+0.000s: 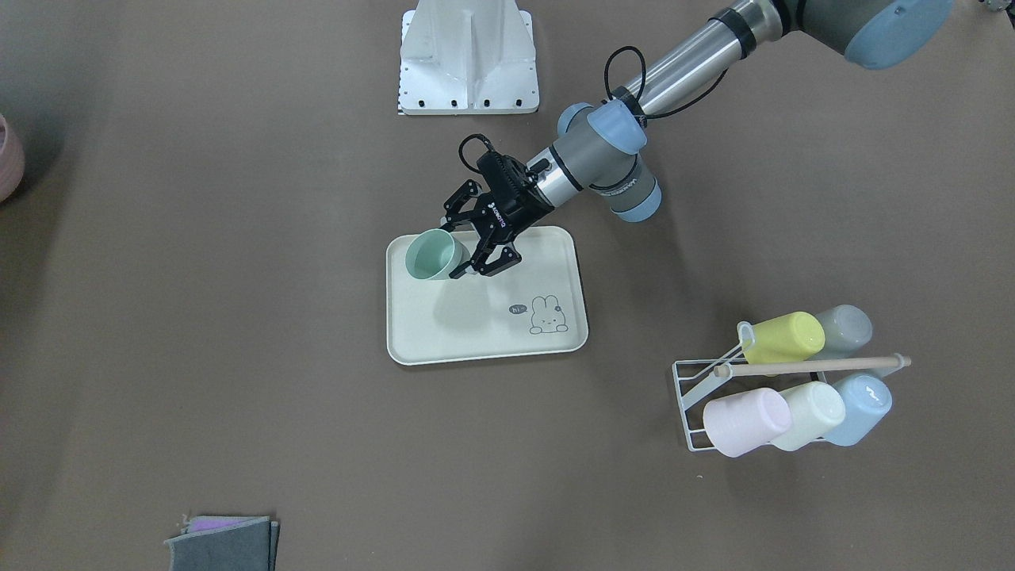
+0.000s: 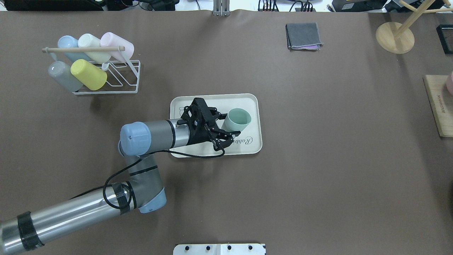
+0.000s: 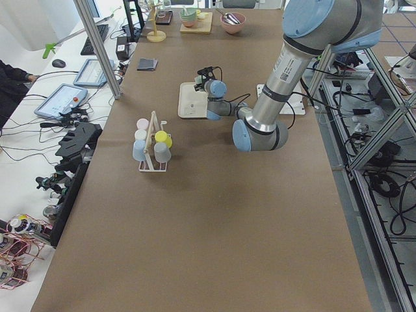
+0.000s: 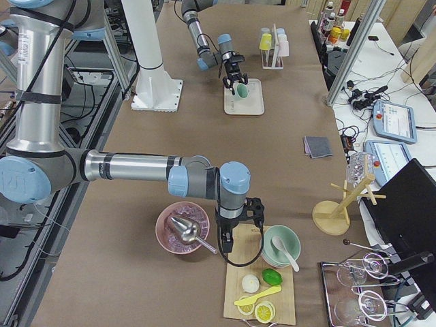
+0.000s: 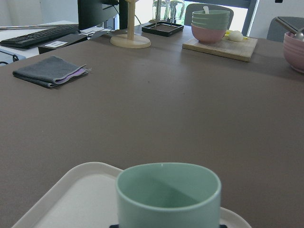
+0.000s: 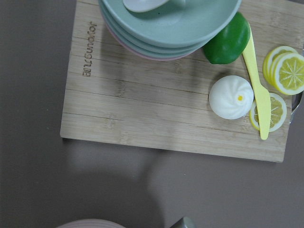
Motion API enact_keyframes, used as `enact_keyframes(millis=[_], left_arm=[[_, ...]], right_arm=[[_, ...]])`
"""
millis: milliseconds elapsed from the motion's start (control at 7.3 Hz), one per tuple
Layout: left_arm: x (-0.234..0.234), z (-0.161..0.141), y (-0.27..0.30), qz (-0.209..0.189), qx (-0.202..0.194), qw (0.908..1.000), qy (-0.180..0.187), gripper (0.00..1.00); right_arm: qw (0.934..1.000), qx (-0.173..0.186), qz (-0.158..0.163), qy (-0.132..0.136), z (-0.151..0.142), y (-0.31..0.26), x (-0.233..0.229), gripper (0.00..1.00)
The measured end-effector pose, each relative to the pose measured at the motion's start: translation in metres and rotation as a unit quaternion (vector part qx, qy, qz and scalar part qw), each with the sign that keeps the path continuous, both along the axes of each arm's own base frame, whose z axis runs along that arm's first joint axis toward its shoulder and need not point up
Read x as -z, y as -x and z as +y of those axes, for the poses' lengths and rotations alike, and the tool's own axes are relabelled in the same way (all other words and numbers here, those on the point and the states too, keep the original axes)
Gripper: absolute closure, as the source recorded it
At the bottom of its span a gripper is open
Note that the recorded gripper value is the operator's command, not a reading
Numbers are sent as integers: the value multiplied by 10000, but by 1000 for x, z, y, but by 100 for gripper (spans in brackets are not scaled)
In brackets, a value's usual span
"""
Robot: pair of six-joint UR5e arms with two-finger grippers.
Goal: Pick up and place green cup on tray
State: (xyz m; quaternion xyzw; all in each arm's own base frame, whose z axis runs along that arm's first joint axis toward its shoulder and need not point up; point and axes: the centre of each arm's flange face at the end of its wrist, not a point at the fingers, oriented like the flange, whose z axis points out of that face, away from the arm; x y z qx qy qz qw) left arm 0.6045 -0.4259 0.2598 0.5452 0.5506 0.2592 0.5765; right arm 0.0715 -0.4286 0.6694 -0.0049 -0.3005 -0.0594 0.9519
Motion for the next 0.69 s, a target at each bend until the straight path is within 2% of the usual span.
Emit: enact_keyframes(millis=[274,411,685], left_arm=[[-6,-8,6,-40,86,10000,18,77],[-12,-13,11,-75,139,9999,34,72],[-18,-19,16,-117,219,9997,42,55]], right_arm=[[10000,0,0,-4,0,0,0,0],[10000,0,0,-2,-1,0,0,0],[10000,0,0,-1,-1,0,0,0]])
